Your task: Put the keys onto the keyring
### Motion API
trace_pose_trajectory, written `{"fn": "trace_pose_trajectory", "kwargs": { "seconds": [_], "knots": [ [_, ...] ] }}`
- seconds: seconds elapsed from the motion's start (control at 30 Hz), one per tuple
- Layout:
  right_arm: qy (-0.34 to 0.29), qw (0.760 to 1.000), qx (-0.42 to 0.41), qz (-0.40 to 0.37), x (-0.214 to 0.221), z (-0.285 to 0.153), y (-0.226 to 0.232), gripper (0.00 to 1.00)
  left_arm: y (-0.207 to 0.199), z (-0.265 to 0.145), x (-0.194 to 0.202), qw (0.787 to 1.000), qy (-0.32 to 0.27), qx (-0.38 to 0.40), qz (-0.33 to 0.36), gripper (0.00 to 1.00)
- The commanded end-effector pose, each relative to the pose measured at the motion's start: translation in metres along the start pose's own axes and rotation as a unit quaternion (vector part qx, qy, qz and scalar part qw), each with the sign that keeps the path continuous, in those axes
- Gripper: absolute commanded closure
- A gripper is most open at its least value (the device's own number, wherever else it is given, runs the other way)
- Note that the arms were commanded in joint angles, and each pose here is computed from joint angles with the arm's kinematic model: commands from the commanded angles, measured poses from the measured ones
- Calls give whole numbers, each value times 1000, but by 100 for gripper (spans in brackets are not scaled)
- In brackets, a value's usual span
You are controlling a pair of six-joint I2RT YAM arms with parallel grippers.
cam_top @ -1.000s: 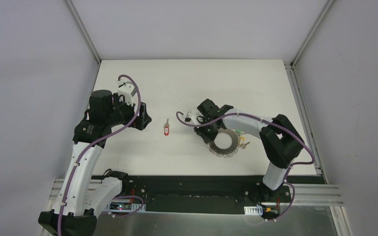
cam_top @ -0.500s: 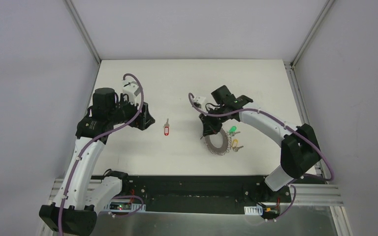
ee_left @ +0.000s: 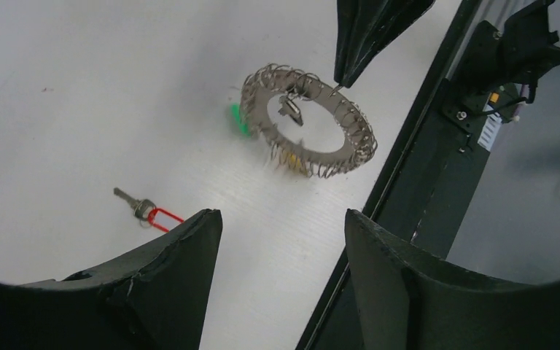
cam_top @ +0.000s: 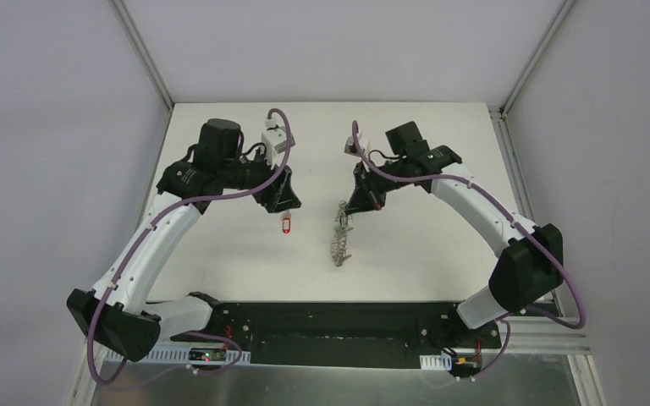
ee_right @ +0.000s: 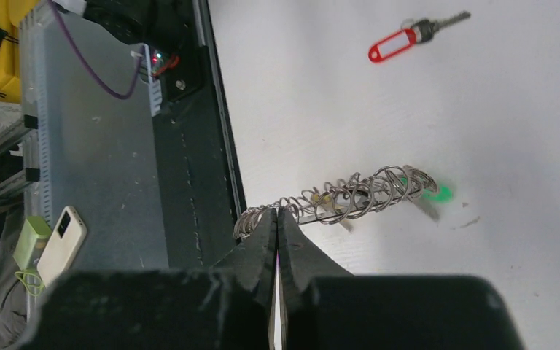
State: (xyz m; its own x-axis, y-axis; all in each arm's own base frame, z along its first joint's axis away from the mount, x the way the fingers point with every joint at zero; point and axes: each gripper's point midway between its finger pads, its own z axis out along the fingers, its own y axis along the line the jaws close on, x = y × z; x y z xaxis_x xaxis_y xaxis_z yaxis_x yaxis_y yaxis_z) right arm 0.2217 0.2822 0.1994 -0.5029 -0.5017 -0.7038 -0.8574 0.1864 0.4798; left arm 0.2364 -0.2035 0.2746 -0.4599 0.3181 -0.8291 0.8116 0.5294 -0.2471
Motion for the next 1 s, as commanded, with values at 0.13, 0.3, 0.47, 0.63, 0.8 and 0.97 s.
{"fn": "trace_pose_trajectory", "kwargs": {
  "seconds": [0.13, 0.3, 0.47, 0.63, 0.8, 0.97],
  "knots": [
    [-99, 990, -80, -54, -79, -38, 60, 100, -45, 12, -54, 988, -63, 126, 57, 39],
    [-107, 989, -97, -43, -89, -40, 63, 100, -51, 23, -63, 984, -71, 147, 67, 44],
    [-98, 993, -63, -28, -85, -32, 44, 100, -43, 35, -53, 987, -58, 133, 68, 48],
    [-66, 997, 22, -11, -45, -20, 8, 100, -29, 29, -16, 992, -12, 85, 94, 45],
    [-5, 997, 79, -5, 14, -15, -13, 81, -16, 15, 19, 993, 42, 38, 108, 40],
    [71, 990, 118, -21, 71, -1, -19, 64, -8, -3, 42, 990, 80, -6, 115, 35]
  ]
}}
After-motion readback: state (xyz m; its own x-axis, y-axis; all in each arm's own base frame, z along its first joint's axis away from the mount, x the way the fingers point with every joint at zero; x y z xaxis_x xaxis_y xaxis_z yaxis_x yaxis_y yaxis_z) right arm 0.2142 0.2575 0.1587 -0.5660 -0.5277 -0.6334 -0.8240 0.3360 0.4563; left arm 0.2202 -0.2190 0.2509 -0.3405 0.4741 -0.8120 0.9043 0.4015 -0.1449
